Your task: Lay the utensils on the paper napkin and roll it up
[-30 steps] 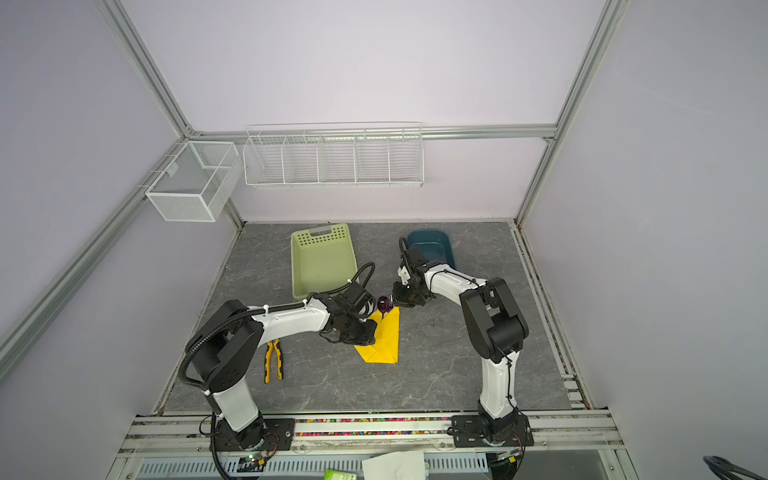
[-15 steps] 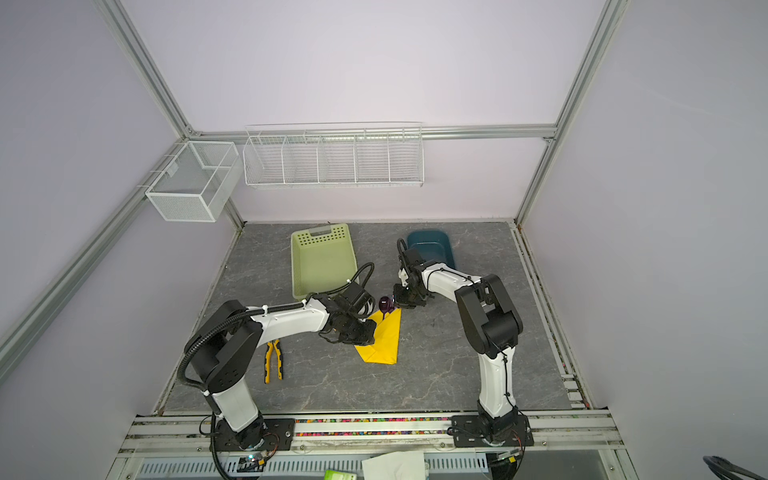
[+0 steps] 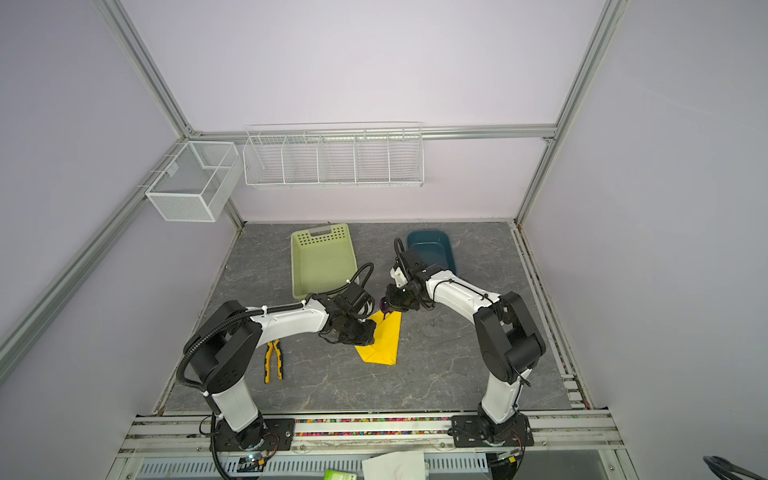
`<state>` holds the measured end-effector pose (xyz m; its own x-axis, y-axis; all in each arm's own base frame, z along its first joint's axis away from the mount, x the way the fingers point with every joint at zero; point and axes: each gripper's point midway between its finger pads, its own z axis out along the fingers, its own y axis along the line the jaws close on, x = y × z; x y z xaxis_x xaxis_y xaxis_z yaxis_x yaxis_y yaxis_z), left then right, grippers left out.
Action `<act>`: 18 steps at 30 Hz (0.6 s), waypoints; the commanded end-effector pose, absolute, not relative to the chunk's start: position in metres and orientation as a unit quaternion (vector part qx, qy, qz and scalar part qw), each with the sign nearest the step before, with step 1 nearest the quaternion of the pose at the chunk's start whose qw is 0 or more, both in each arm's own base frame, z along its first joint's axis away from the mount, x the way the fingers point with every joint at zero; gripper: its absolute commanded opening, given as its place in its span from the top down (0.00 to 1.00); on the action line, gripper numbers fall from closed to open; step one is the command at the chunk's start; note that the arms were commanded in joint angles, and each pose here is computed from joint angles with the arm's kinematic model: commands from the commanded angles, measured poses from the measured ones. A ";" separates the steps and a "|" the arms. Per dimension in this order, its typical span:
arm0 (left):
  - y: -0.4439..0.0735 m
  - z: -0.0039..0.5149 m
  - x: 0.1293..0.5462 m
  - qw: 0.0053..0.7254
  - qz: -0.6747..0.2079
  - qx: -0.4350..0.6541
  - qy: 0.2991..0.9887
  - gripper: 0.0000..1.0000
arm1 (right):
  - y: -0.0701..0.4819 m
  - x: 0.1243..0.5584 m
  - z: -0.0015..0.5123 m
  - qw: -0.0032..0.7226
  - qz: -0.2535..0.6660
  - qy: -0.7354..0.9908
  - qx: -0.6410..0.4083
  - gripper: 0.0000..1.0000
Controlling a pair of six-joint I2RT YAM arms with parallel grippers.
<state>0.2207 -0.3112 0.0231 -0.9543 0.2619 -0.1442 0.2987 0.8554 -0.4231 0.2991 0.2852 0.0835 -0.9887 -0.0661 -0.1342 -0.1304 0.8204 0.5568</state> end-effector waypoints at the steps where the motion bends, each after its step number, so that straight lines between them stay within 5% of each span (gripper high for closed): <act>1: -0.298 0.014 0.210 0.026 -0.205 0.140 0.968 1.00 | 0.305 0.270 0.083 -0.006 0.341 0.939 -0.029 0.93; 18: -0.298 0.013 0.207 0.024 -0.219 0.127 0.967 1.00 | 0.315 0.241 0.030 -0.053 0.321 0.946 0.005 0.93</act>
